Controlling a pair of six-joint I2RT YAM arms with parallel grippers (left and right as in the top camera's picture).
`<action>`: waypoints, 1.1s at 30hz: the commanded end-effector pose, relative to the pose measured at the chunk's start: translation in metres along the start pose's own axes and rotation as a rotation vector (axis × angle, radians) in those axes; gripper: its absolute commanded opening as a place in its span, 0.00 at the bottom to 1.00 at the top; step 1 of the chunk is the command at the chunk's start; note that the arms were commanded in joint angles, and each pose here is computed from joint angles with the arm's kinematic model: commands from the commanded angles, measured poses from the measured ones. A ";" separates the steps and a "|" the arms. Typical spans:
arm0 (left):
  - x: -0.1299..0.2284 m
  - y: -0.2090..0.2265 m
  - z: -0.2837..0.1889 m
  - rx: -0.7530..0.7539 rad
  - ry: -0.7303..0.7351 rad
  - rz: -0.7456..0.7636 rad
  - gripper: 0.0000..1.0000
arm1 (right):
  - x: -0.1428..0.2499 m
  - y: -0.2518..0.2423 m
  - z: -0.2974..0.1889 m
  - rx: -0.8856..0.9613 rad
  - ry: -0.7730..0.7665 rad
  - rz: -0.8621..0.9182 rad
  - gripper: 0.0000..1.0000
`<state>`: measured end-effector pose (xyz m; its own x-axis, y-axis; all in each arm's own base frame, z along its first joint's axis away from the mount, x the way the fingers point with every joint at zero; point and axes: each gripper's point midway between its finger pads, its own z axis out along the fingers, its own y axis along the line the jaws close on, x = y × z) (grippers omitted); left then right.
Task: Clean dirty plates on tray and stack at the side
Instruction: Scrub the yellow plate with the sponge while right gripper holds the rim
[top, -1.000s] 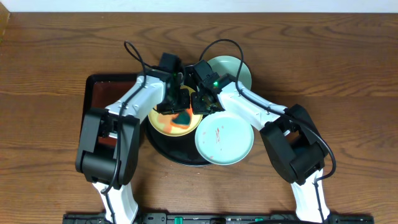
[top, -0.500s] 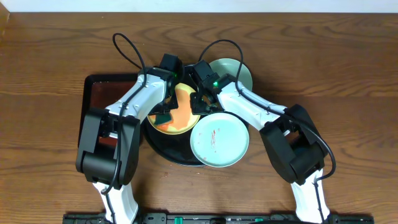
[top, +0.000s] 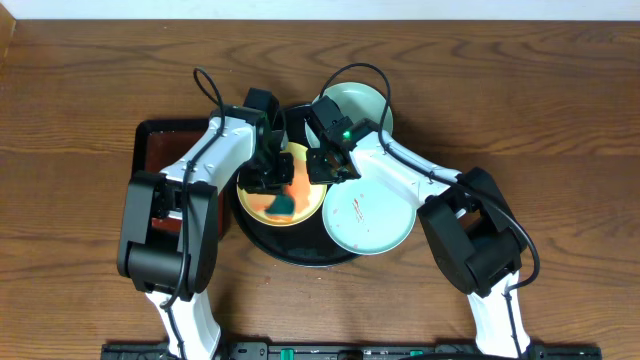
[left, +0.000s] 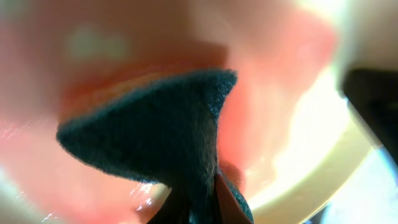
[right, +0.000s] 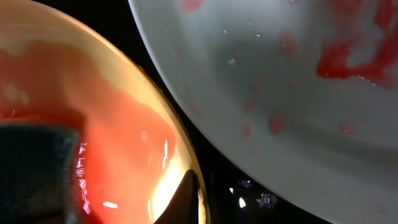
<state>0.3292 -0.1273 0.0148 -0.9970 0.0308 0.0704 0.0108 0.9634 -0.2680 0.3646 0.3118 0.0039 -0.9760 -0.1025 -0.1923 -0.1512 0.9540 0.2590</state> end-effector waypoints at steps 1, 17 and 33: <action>-0.004 -0.029 0.015 0.149 0.002 0.087 0.07 | 0.021 -0.003 0.021 0.023 0.071 -0.018 0.04; -0.056 0.088 -0.036 -0.554 -0.397 -0.326 0.07 | 0.021 -0.005 0.021 0.032 0.072 -0.017 0.04; 0.019 -0.008 -0.001 0.010 0.062 0.062 0.08 | 0.021 -0.005 0.021 0.031 0.071 -0.017 0.04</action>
<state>0.3316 -0.0874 0.0140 -0.9948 -0.0948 0.0363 -0.0951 0.9955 -0.0045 0.3632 0.3128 0.0041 -0.9768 -0.1050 -0.1866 -0.1527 0.9525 0.2635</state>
